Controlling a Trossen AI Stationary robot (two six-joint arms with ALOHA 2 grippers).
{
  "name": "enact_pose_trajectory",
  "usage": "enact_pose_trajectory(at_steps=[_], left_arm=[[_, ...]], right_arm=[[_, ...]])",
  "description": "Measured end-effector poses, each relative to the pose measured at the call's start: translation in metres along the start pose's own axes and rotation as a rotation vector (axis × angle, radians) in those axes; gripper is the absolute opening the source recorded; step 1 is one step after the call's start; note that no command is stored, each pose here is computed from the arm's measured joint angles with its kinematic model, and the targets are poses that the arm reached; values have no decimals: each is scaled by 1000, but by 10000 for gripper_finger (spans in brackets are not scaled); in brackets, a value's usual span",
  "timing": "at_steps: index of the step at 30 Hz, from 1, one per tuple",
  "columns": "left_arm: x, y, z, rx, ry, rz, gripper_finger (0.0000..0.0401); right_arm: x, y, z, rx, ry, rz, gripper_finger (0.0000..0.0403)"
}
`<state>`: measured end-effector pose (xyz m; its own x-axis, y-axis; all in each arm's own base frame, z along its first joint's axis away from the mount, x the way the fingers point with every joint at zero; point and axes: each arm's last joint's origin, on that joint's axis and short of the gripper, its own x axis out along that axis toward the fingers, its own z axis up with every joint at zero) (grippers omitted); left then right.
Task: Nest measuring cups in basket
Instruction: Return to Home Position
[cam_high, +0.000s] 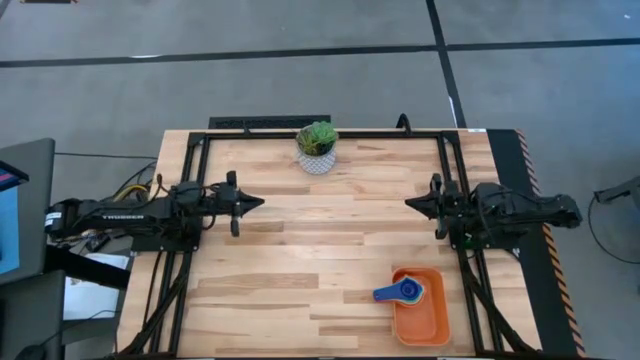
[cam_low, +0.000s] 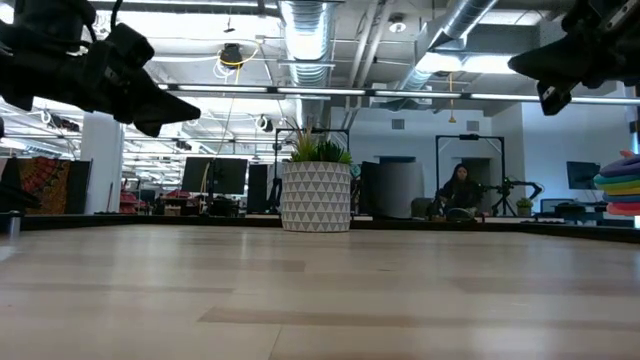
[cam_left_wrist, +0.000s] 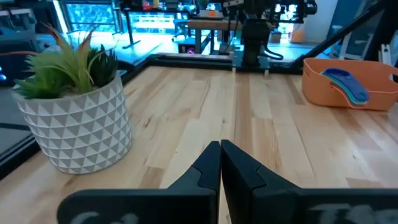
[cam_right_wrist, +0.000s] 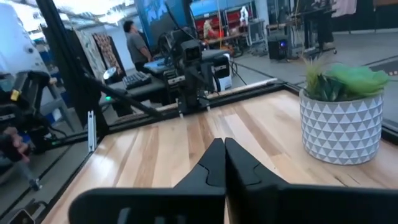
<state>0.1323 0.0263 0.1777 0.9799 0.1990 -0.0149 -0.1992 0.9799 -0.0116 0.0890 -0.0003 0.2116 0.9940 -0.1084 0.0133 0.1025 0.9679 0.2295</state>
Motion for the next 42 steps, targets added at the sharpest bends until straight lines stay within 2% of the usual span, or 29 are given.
enact_pose_trajectory(at_steps=[5,15,20,30,37,42], left_arm=[[-6,0,2,6,-5,1,0],[-16,-1,1,15,11,-23,0],[-17,0,-12,-6,19,-24,0],[-17,0,-12,8,12,-14,0],[-17,0,-22,6,124,-23,0],[-18,-1,-24,-2,144,-53,0]], right_arm=[[-3,-3,-7,9,-29,-4,4],[-3,-4,-15,-8,43,5,5],[2,-5,-23,-13,-24,22,7],[7,-8,-40,14,-33,31,6],[7,-8,-41,-51,-18,50,13],[7,-7,-42,-82,-5,74,10]])
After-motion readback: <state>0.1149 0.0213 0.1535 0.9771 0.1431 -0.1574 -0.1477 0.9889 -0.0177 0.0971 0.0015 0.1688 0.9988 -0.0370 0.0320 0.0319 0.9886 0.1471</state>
